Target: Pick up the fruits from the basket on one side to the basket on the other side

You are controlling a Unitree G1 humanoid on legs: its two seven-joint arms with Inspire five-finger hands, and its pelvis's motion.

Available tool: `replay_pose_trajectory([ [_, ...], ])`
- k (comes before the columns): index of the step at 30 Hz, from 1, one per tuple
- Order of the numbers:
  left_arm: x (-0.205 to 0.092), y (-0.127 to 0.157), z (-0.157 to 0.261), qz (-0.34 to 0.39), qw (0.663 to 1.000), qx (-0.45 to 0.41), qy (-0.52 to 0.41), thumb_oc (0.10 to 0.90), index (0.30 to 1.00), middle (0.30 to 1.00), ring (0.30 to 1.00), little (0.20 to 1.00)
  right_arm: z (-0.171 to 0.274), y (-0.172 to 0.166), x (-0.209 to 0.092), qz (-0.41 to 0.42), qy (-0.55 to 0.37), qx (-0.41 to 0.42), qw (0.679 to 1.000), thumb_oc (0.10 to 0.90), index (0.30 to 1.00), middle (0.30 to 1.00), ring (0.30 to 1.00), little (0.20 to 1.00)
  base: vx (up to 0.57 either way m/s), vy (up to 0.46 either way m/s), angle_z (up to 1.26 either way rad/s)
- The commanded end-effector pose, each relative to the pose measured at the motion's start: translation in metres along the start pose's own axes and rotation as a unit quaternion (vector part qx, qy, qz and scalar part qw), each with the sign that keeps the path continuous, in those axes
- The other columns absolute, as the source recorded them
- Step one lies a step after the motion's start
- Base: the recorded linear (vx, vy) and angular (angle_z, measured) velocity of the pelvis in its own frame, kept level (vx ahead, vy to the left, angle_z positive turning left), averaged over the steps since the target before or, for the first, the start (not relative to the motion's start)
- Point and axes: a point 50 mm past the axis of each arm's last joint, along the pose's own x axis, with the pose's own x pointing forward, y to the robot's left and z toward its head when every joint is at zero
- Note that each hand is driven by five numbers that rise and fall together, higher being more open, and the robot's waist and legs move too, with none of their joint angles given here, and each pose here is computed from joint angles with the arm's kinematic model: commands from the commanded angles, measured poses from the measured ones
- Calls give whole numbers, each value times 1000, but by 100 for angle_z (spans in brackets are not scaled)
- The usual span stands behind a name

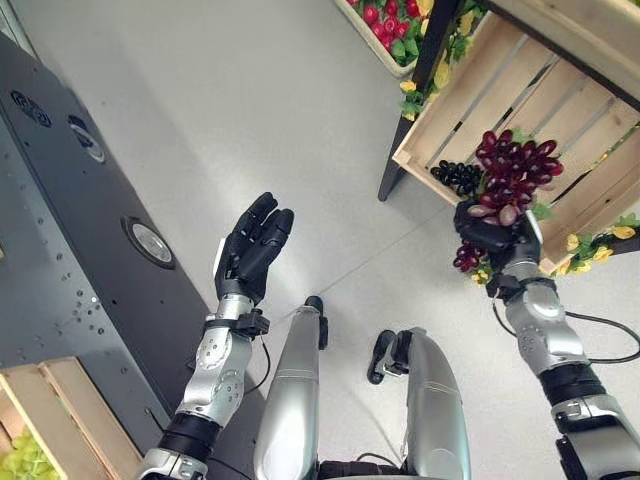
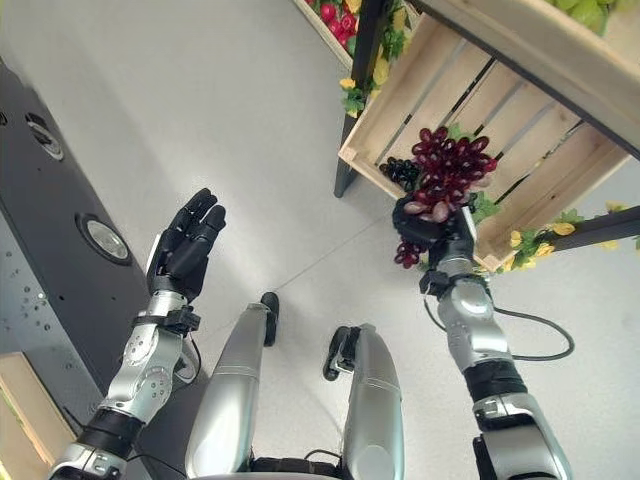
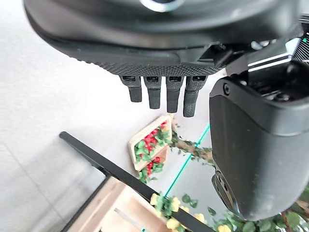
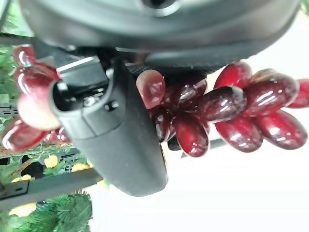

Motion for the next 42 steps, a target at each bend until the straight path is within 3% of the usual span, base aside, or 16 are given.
replay_pose_trajectory([
  [1, 5, -24, 40, -76, 994, 10, -82, 800, 900, 900, 900, 900, 94, -29, 21, -56, -158, 31, 985, 400, 300, 300, 300, 300, 44, -75, 19],
  [8, 3, -20, 38, -92, 994, 19, -53, 800, 900, 900, 900, 900, 127, -87, 31, -181, -132, 30, 974, 400, 300, 300, 300, 300, 51, -48, 13],
  [12, 3, -23, 39, -102, 993, 27, -49, 800, 900, 900, 900, 900, 147, -104, 32, -237, -136, 31, 961, 400, 300, 300, 300, 300, 19, -40, 14],
  [17, 3, -24, 41, -108, 993, 28, -46, 800, 900, 900, 900, 900, 173, -124, 29, -312, -97, -86, 941, 400, 300, 300, 300, 300, -7, -1, 4],
  [21, 1, -22, 40, -107, 993, 25, -43, 800, 900, 900, 900, 900, 190, -140, 23, -370, -57, -199, 906, 400, 300, 300, 300, 300, -9, 0, 3],
  [22, 0, -22, 39, -106, 993, 25, -43, 800, 900, 900, 900, 900, 193, -144, 21, -383, -33, -262, 886, 739, 808, 808, 808, 808, -29, 2, 3],
  [23, 0, -22, 39, -105, 993, 26, -44, 800, 900, 900, 900, 900, 196, -147, 18, -396, -15, -313, 863, 800, 900, 900, 900, 900, -36, 2, 2],
  [24, -1, -22, 39, -105, 993, 26, -44, 800, 900, 900, 900, 900, 197, -150, 17, -397, 3, -342, 852, 800, 900, 900, 900, 900, -44, -1, 1],
  [34, 2, -26, 40, -109, 992, 17, -59, 800, 900, 900, 900, 900, 175, -143, 27, -359, 82, -327, 870, 800, 900, 900, 900, 900, -43, 13, 1],
  [42, 6, -33, 40, -114, 991, 9, -63, 800, 900, 900, 900, 900, 166, -138, 31, -355, 84, -329, 871, 800, 900, 900, 900, 900, -24, 20, -1],
])
